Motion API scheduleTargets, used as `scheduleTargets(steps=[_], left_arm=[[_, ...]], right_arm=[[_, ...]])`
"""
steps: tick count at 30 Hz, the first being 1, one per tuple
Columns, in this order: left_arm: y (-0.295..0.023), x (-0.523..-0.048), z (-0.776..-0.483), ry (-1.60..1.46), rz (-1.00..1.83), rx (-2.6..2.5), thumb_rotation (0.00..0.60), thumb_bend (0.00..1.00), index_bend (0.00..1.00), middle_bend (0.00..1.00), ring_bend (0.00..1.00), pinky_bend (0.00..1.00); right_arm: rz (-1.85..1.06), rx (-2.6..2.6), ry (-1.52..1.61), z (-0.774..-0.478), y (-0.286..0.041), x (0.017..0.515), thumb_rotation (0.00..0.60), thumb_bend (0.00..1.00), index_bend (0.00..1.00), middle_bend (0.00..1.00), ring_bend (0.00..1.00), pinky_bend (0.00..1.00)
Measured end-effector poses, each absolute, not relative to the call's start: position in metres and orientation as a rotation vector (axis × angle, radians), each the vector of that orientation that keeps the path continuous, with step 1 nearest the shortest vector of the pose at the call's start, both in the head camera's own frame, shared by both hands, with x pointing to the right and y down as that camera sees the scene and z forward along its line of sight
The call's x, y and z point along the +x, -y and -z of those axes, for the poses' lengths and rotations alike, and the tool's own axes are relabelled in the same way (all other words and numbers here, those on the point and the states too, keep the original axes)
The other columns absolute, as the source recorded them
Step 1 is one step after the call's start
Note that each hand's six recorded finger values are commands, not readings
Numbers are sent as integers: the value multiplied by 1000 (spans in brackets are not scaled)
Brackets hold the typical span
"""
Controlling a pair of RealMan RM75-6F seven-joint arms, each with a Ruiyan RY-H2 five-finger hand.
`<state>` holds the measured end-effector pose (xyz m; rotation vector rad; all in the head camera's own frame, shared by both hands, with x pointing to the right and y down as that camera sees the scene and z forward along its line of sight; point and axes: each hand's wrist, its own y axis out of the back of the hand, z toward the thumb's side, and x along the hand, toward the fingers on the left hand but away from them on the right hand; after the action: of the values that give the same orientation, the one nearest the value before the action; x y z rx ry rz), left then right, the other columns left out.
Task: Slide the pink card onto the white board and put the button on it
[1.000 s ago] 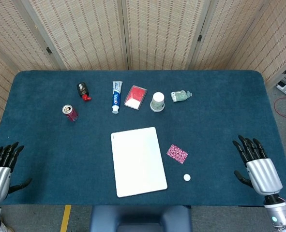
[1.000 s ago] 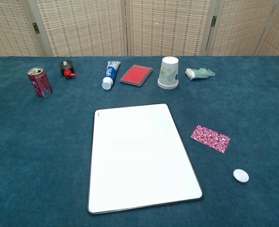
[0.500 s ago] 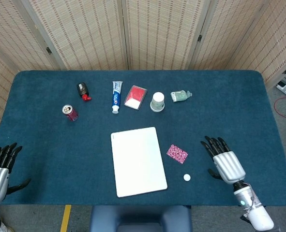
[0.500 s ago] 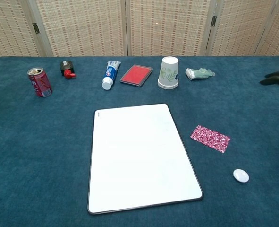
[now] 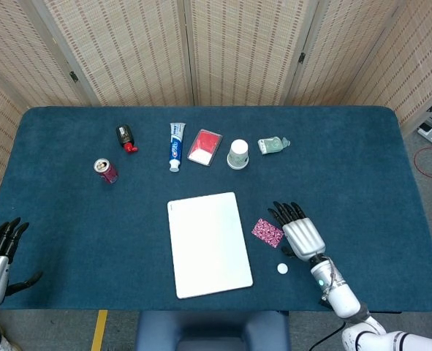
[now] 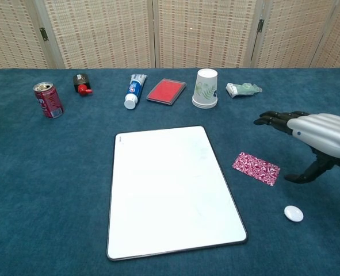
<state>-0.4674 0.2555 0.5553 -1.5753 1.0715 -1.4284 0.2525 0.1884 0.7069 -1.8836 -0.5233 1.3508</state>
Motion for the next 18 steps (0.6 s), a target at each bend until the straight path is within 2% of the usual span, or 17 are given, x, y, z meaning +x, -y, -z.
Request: scheduleTargets(steps=[18], left_arm=[[-257, -474, -556, -1080, 1446, -1568, 600, 140, 106, 74, 86, 0]], right_arm=[[-1356, -1893, 473, -738, -190, 226, 600, 269, 0, 0, 0, 0]])
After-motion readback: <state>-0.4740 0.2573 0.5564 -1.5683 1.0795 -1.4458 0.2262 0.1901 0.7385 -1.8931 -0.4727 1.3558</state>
